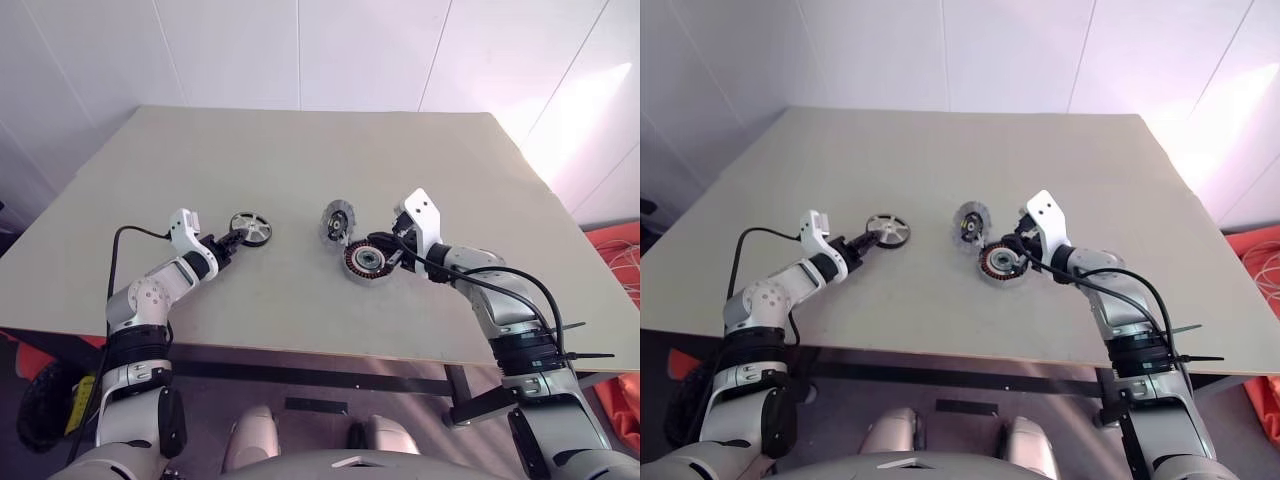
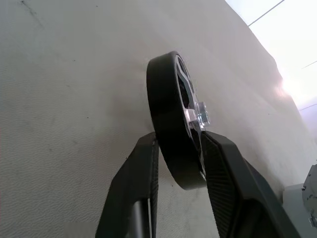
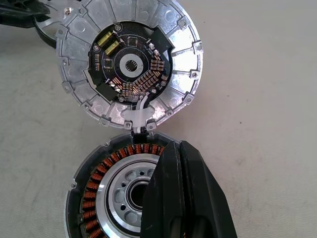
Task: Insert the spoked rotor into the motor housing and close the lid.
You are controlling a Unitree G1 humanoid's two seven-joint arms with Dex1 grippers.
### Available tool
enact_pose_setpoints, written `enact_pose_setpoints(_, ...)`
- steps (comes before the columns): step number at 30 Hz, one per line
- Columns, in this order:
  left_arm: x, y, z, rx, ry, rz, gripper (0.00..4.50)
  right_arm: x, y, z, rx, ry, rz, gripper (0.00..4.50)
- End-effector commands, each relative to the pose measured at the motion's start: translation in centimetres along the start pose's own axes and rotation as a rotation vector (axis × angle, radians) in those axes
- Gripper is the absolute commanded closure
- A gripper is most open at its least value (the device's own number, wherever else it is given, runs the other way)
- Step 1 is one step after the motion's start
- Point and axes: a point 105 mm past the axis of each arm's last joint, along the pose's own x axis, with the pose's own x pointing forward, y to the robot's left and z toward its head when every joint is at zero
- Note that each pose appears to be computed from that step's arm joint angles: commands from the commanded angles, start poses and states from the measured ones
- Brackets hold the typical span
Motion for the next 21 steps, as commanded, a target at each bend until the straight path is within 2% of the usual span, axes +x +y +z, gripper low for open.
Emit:
enact_pose_setpoints(1,0.0,-0.8,1.2,0.004,-0.039,-0.033,2.91,-0.4,-0.7,1.8,-0.04,-0.055,-0.022,4.5)
enact_pose_setpoints(2,0.0,-0.8,1.2,0.003,-0.039,-0.031,2.91,-0.5,-0.7,1.8,-0.04,-0.055,-0.023,4.5)
enact_pose_setpoints(4,0.0,-0.9,1.2,0.002,-0.041,-0.04,3.27,-0.5,-0.7,1.8,-0.04,-0.056,-0.025,4.5)
enact_pose_setpoints(7,-0.1,-1.4,1.2,-0.007,-0.046,-0.072,4.06,-0.5,-0.8,1.9,-0.041,-0.057,-0.028,4.5)
enact_pose_setpoints(11,-0.1,-1.7,1.2,-0.014,-0.044,-0.083,4.1,-0.5,-1.0,1.9,-0.04,-0.058,-0.036,4.5)
enact_pose_setpoints(13,-0.3,-2.8,1.2,-0.048,-0.044,-0.147,4.1,-0.9,-1.6,2.0,-0.04,-0.058,-0.058,4.5)
enact_pose_setpoints(18,-1.7,-5.8,1.9,-0.153,-0.029,-0.344,4.1,-2.9,-5.2,1.5,-0.044,-0.028,-0.179,4.5)
enact_pose_setpoints(21,-2.7,-6.8,1.9,-0.225,0.03,-0.425,4.1,-4.8,-8.1,0.8,-0.055,0.018,-0.288,4.5)
